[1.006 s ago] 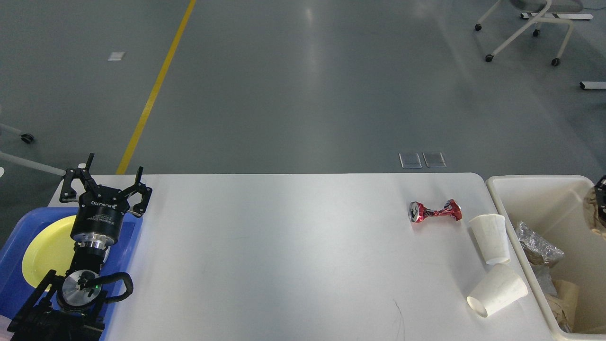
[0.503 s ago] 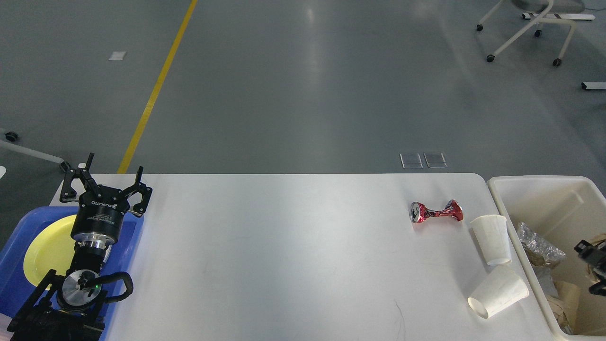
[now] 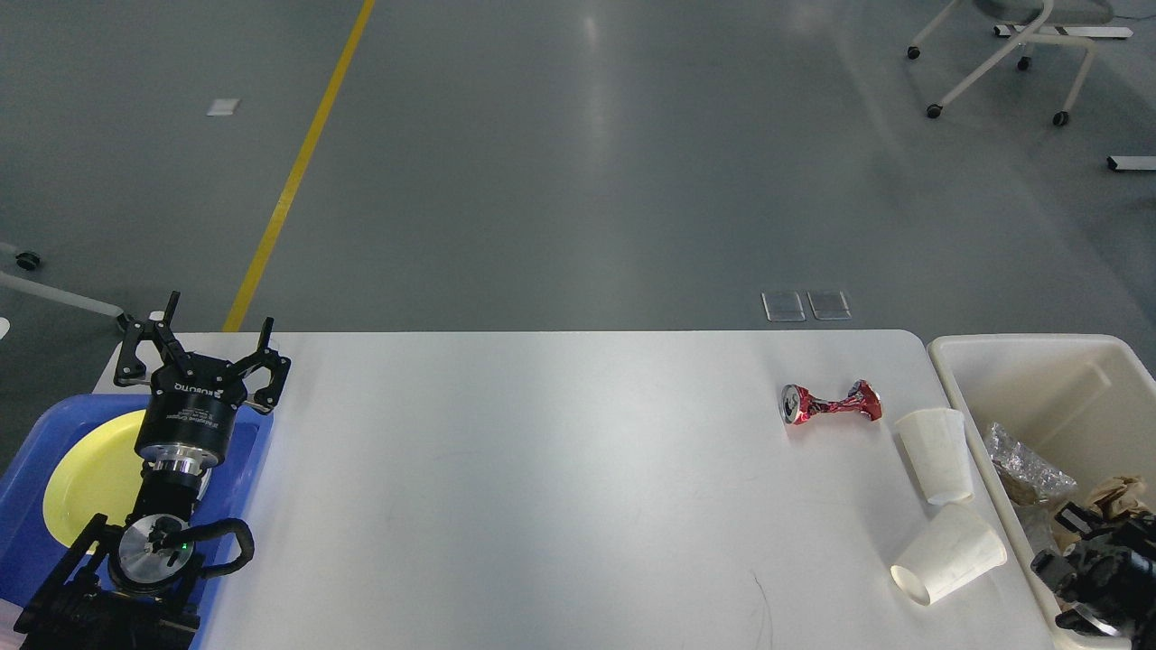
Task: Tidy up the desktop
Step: 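Open the right gripper inside the bin to release the paper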
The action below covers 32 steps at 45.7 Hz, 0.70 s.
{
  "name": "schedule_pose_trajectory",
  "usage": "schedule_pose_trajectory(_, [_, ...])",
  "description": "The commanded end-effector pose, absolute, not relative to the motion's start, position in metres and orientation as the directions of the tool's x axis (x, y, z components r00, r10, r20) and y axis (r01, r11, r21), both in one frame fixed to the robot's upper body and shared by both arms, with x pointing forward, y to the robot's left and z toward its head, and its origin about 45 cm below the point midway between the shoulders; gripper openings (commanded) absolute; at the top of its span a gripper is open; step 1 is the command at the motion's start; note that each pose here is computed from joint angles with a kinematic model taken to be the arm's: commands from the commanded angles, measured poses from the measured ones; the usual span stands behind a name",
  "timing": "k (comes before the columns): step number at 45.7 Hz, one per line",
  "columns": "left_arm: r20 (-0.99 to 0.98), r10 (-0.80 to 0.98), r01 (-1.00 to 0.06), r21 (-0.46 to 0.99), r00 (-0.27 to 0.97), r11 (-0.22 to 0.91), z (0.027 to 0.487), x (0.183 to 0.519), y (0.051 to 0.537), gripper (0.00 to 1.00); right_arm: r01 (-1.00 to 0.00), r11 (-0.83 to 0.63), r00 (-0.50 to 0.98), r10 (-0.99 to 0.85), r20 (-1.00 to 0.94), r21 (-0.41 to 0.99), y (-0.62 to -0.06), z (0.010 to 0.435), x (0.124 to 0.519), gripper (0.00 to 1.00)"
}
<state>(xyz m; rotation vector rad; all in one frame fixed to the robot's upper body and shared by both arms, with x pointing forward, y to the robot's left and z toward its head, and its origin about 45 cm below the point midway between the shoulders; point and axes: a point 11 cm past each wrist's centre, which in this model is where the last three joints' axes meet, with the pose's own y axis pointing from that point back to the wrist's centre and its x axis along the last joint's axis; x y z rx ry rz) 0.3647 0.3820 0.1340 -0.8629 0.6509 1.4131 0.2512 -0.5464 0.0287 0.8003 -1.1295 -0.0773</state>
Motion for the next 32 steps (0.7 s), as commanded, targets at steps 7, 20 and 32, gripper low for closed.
schedule_pose_trajectory(7, [-0.823,0.563,-0.991,-0.123,0.076,-0.046,0.134,0.365,0.382,0.96,-0.357,0.738,0.429,-0.416,0.802,0.573,-0.542,0.030,0.257,1.00])
schedule_pose_trajectory(20, [-0.823,0.563,-0.991,-0.123,0.077,-0.045,0.134,0.365,0.382,0.96,-0.371,0.732,0.432,-0.409,0.804,0.572,-0.541,0.036,0.267,1.00])
schedule_pose_trajectory(32, [-0.823,0.563,-0.991,-0.125,0.078,-0.045,0.134,0.365,0.382,0.96,-0.347,0.676,0.483,-0.465,0.742,0.650,-0.544,0.062,0.296,1.00])
